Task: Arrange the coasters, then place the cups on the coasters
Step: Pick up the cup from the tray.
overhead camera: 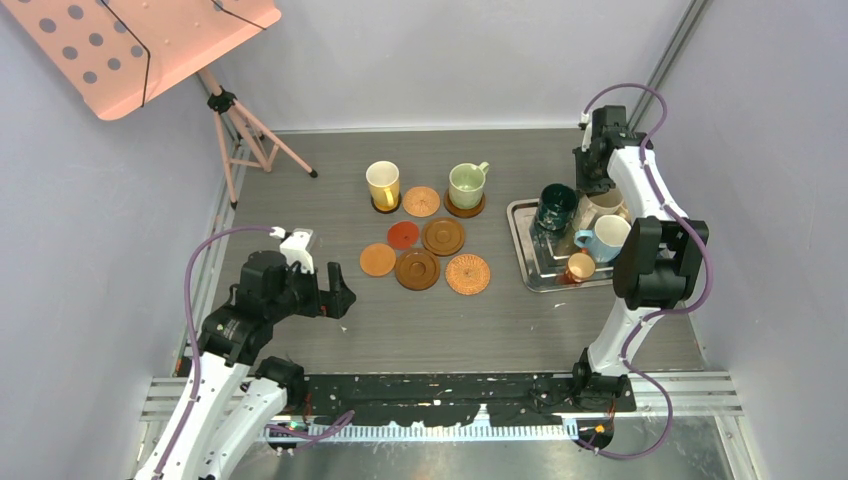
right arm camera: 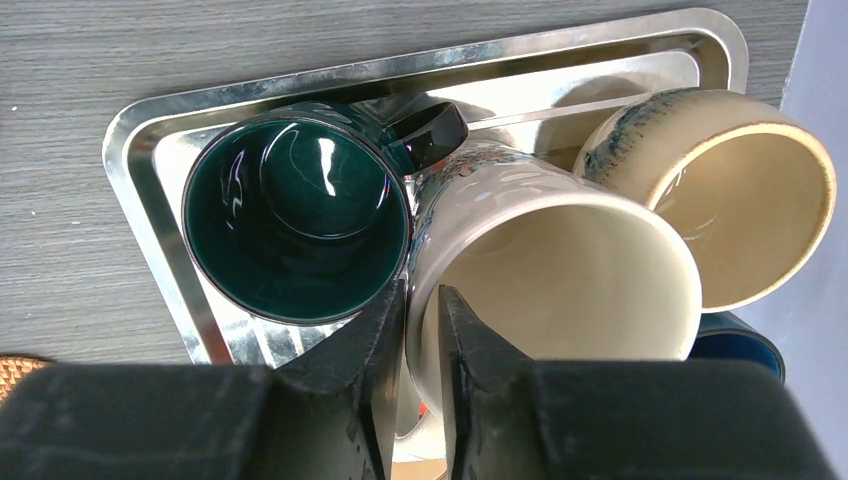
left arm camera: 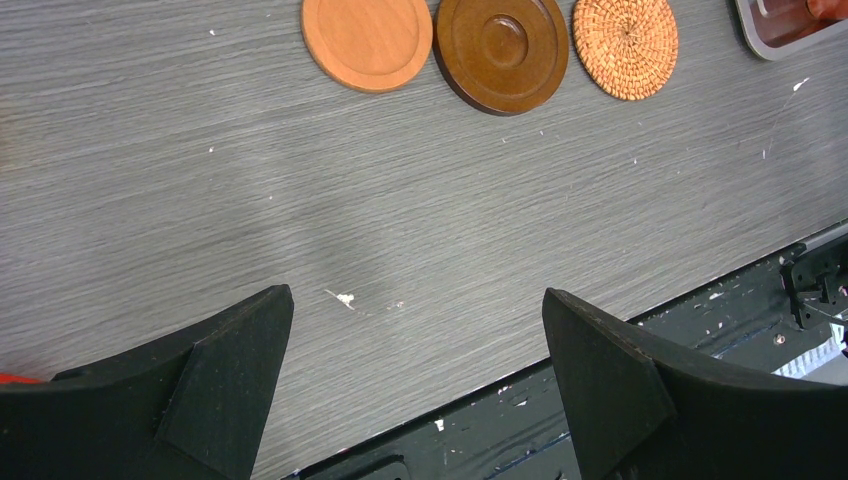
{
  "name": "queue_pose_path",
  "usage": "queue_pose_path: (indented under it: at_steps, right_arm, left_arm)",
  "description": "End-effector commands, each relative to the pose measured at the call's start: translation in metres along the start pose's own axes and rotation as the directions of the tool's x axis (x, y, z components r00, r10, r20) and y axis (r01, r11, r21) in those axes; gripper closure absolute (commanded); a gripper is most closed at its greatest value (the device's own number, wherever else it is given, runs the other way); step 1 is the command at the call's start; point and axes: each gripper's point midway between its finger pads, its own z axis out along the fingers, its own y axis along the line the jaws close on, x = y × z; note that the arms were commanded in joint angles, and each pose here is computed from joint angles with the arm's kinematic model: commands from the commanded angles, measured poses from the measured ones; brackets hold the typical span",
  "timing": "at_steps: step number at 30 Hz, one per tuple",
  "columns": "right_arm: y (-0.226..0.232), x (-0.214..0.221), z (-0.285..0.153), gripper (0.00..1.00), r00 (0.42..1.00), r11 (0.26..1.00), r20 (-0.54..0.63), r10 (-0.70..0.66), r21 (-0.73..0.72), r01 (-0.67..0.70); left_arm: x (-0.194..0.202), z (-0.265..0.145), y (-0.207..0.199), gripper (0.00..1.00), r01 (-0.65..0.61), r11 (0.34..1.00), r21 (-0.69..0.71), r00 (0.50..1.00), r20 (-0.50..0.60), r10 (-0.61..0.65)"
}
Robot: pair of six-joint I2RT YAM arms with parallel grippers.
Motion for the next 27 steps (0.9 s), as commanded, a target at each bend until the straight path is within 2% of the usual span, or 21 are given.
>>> queue_pose_path:
  at_steps: [1, 8, 18, 27]
  right_arm:
    - [-0.002, -0.012, -0.006, 0.78, 0.999, 1.0, 0.037, -0.02, 0.001, 0.02]
    - [-0.004, -0.029, -0.025, 0.94, 0.996, 1.0, 0.09, -0.016, 0.003, 0.016]
    - [-0.015, -0.039, -0.042, 0.95, 0.995, 0.998, 0.101, 0.001, 0.056, -0.007]
    - [-0.027, -0.058, -0.08, 0.95, 0.988, 0.989, 0.15, 0.023, 0.142, -0.044]
  left_arm:
    - [-0.009, 0.001, -0.002, 0.01, -0.004, 1.0, 0.003, 0.999, 0.034, 0.004]
    - [-0.009, 0.001, -0.002, 0.01, -0.004, 1.0, 0.003, 0.999, 0.034, 0.004]
    - [-0.009, 0.0, -0.002, 0.01, -0.005, 1.0, 0.005, 0.999, 0.037, 0.005]
    - [-0.01, 0.0, -0.003, 0.01, -0.006, 1.0, 0.008, 0.999, 0.042, 0.006]
